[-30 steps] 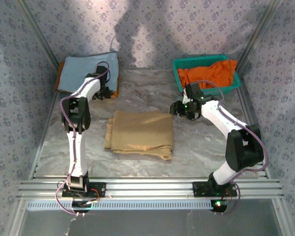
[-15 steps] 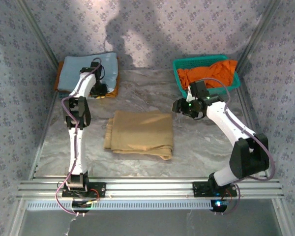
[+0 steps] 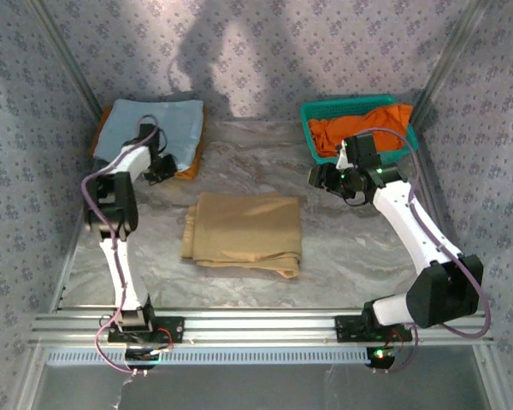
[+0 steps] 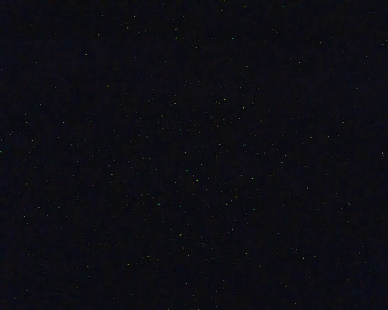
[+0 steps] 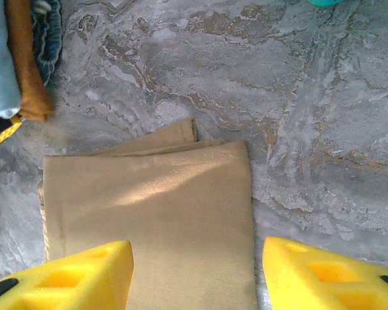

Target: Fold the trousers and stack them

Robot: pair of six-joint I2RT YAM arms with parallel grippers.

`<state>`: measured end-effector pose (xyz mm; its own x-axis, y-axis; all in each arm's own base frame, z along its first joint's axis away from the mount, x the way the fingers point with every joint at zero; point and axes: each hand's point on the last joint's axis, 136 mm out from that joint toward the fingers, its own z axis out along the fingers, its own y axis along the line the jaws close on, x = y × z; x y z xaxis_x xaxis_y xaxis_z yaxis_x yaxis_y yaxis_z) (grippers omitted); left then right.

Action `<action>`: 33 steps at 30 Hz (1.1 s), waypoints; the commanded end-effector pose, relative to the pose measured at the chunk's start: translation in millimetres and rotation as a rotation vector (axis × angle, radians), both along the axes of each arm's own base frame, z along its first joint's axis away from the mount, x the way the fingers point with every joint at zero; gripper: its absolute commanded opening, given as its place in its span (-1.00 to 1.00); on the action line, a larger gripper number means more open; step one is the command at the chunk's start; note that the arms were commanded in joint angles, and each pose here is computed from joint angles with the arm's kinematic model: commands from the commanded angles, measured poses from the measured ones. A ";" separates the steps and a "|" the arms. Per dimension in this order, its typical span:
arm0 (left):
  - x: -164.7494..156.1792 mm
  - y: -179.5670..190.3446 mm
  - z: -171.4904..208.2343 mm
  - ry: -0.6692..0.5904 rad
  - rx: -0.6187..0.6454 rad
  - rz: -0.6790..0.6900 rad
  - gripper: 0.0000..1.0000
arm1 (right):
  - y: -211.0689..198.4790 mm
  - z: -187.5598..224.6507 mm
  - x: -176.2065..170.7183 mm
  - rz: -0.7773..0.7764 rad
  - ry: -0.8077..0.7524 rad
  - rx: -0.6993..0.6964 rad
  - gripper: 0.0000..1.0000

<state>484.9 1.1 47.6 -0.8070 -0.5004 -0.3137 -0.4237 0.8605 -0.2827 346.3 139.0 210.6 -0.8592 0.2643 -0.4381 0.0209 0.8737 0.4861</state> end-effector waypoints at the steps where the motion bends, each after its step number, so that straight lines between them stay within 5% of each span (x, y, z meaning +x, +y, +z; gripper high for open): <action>1: 7.4 37.3 39.0 -0.195 -0.258 0.201 -0.48 | 10.4 -3.4 5.3 0.011 0.019 0.015 0.15; 2: 6.9 38.8 41.0 -0.203 -0.291 0.200 -0.22 | 13.3 -5.8 6.4 0.014 0.024 0.019 0.15; 6: 0.2 32.3 45.9 -0.229 -0.358 0.198 0.12 | 22.3 -9.9 11.1 0.029 0.027 0.026 0.16; 14: 8.6 49.8 49.6 -0.342 -0.341 0.242 0.18 | 30.7 -11.4 12.3 0.061 0.031 0.020 0.16; 18: 29.8 53.7 26.2 -0.322 -0.367 0.267 0.08 | 28.1 -11.8 10.9 0.056 0.034 0.013 0.16; 25: 20.9 52.2 -19.2 -0.201 -0.305 0.362 0.07 | 18.9 -6.7 9.4 0.026 0.029 0.012 0.17; 27: 18.6 48.8 -29.3 -0.177 -0.282 0.378 -0.04 | 16.5 -5.6 10.9 0.020 0.029 0.014 0.17; 33: 18.4 31.6 -39.8 -0.153 -0.242 0.385 -1.00 | 10.3 4.5 11.2 0.010 0.014 0.014 0.17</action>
<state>512.1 35.8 42.1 -0.5001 -0.8250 -0.2632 -0.5630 0.5408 -0.6250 358.2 152.9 192.5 -0.8854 0.2530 -0.3900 0.0339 0.8718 0.4887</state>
